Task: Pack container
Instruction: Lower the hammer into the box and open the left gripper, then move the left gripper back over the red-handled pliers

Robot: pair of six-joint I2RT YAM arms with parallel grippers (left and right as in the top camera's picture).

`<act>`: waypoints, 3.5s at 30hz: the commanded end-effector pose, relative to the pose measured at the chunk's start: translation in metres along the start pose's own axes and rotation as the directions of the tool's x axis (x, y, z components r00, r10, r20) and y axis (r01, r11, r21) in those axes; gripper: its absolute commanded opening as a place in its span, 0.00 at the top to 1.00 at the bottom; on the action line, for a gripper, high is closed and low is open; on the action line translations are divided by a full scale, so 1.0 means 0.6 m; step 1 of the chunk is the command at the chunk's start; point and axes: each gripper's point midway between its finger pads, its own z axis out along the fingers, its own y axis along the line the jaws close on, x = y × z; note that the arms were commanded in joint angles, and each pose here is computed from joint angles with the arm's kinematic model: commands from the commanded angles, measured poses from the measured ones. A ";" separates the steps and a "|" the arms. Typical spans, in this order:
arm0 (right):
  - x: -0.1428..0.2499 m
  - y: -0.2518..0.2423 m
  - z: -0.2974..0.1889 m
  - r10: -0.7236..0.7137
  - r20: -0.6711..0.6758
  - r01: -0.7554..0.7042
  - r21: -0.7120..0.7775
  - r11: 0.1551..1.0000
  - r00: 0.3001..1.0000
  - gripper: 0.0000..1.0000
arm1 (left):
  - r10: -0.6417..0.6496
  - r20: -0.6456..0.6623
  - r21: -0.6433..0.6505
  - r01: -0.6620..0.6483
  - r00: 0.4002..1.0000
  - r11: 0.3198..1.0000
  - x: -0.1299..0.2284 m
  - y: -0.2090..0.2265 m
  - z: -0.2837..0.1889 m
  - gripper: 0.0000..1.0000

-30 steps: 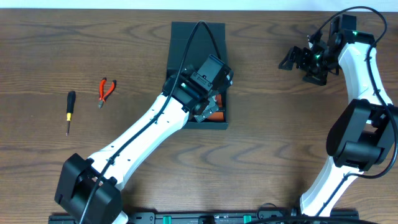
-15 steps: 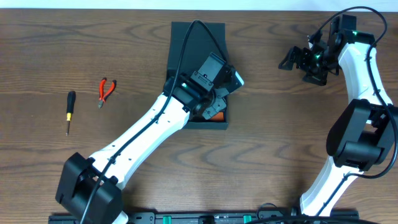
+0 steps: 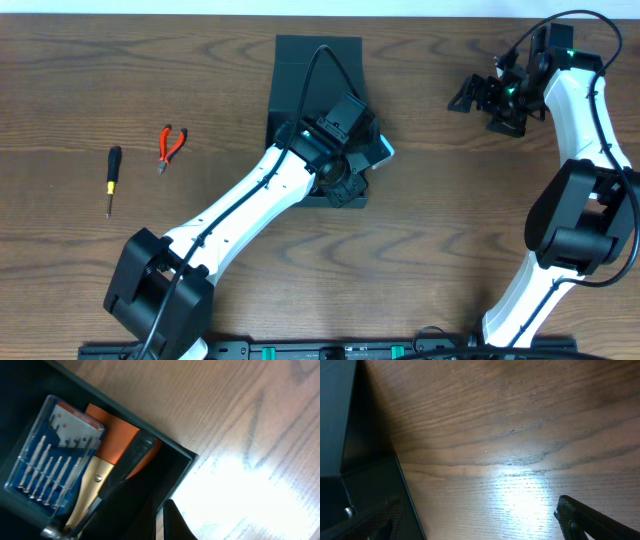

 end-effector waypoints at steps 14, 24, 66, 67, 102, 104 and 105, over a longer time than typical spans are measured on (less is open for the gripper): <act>-0.004 0.001 0.010 -0.001 0.003 0.001 0.009 1.000 1.000 0.01 | 0.007 -0.046 0.073 -0.003 0.999 0.997 0.018 -0.021 0.060 0.94; -0.003 0.001 0.010 -0.001 0.002 0.001 0.009 1.000 1.000 0.01 | 0.000 -0.090 0.060 0.005 0.996 0.998 0.027 -0.004 0.132 0.94; -0.009 0.002 0.010 -0.007 0.016 0.006 0.007 1.000 1.000 0.01 | -0.677 -0.003 -0.438 0.608 0.736 0.662 0.259 0.324 -0.255 0.10; -0.011 0.002 0.010 -0.008 0.020 0.008 0.006 1.000 1.000 0.01 | -0.690 -0.044 -0.427 0.611 0.723 0.667 0.278 0.332 -0.242 0.10; -0.002 0.001 0.010 0.000 -0.002 0.000 0.009 1.000 1.000 0.01 | -0.663 -0.264 -0.306 0.590 0.701 0.747 0.388 0.450 0.006 0.34; -0.002 0.001 0.010 0.000 -0.002 0.000 0.010 1.000 1.000 0.01 | -0.657 -0.244 -0.293 0.592 0.713 0.751 0.380 0.454 0.010 0.34; -0.002 0.001 0.010 0.000 -0.002 0.000 0.010 1.000 1.000 0.01 | -0.657 -0.236 -0.295 0.591 0.716 0.751 0.378 0.457 0.011 0.34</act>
